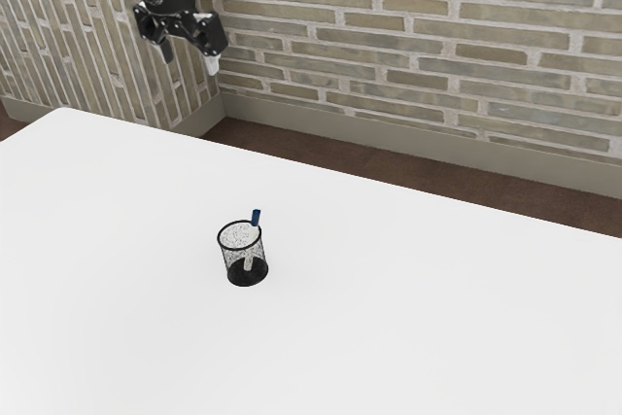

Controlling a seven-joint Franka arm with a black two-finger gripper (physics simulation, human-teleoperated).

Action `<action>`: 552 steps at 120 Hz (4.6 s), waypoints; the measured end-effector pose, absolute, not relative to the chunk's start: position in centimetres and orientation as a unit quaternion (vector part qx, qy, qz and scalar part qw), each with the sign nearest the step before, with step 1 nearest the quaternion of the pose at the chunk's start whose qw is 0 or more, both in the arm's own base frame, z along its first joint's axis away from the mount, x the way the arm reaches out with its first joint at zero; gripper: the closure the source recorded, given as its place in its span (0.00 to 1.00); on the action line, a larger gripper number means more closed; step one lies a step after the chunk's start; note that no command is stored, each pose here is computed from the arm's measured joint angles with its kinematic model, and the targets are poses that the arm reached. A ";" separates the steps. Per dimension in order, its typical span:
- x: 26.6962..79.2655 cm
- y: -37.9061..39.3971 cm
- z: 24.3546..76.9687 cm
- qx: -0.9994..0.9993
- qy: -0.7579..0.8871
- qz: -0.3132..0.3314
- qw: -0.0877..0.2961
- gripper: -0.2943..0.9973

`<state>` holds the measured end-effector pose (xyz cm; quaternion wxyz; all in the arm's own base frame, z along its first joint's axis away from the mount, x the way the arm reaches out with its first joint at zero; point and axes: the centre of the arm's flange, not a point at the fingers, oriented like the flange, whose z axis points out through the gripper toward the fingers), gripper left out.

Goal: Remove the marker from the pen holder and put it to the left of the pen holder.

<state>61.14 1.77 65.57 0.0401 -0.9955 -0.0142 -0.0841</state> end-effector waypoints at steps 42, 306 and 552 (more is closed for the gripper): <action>65.7 -2.3 54.2 -0.999 0.037 -0.007 -0.014 0.23; 66.6 0.6 40.3 -0.999 0.006 0.038 0.034 0.82; 63.8 7.6 51.3 -0.994 -0.100 0.037 0.031 0.24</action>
